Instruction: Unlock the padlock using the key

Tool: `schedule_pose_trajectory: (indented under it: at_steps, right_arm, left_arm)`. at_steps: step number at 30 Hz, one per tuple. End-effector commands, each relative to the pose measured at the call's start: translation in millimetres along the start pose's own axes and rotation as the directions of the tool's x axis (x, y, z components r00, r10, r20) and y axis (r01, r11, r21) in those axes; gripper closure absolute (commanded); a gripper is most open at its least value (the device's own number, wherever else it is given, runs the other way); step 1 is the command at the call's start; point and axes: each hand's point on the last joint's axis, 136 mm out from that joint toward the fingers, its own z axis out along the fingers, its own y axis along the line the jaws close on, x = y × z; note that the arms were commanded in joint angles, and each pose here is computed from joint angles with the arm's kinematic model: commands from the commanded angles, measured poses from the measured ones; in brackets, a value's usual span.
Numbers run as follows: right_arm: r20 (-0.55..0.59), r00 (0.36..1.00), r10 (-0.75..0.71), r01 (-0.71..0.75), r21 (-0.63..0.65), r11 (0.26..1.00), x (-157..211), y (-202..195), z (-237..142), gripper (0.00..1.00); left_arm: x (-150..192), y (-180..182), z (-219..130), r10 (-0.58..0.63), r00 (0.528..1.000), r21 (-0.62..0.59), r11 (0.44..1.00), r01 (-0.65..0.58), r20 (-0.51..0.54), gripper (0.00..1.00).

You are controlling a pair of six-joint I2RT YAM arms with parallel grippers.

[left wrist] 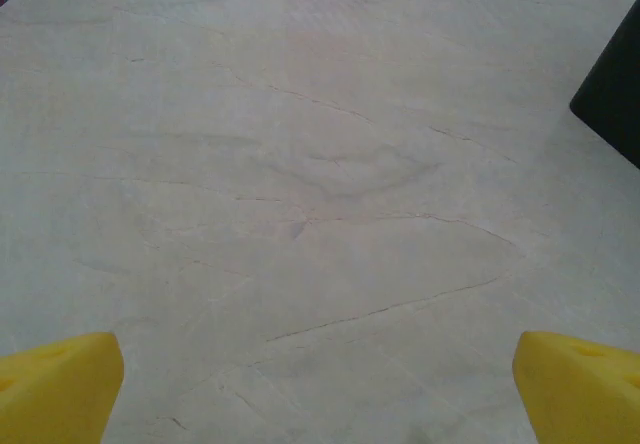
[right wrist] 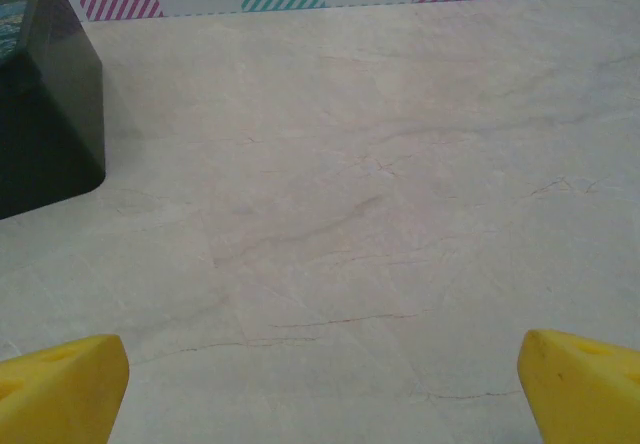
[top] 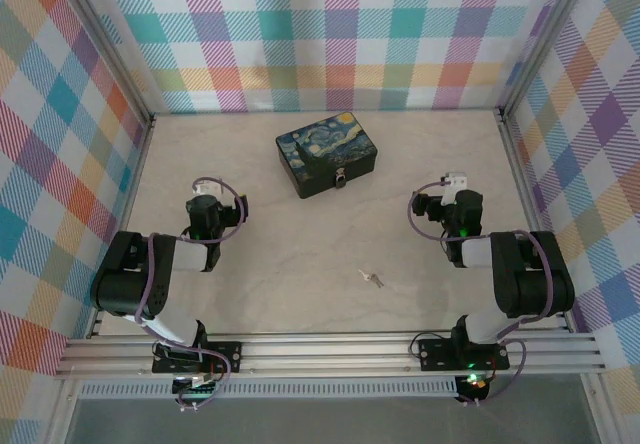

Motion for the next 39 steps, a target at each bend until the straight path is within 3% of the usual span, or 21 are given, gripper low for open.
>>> schedule_pose_trajectory:
  at_steps: [1,37,39]
  right_arm:
    - [0.010,1.000,0.013,-0.013,0.015,1.000,-2.7,-4.0,-4.8,0.00]
    - [0.008,1.000,0.016,-0.016,0.011,1.000,-2.8,-3.3,-4.4,0.00]
    - [0.007,1.000,0.016,-0.016,0.010,1.000,-2.5,-3.3,-4.5,0.00]
  left_arm:
    - [-3.6,4.9,-3.3,-0.014,1.000,-0.002,1.000,0.014,0.011,0.00]
    - [-5.2,2.7,-2.7,-0.020,1.000,0.025,0.999,0.020,0.007,0.00]
    - [-13.2,3.2,-1.7,-0.017,0.999,0.013,1.000,0.017,-0.036,0.00]
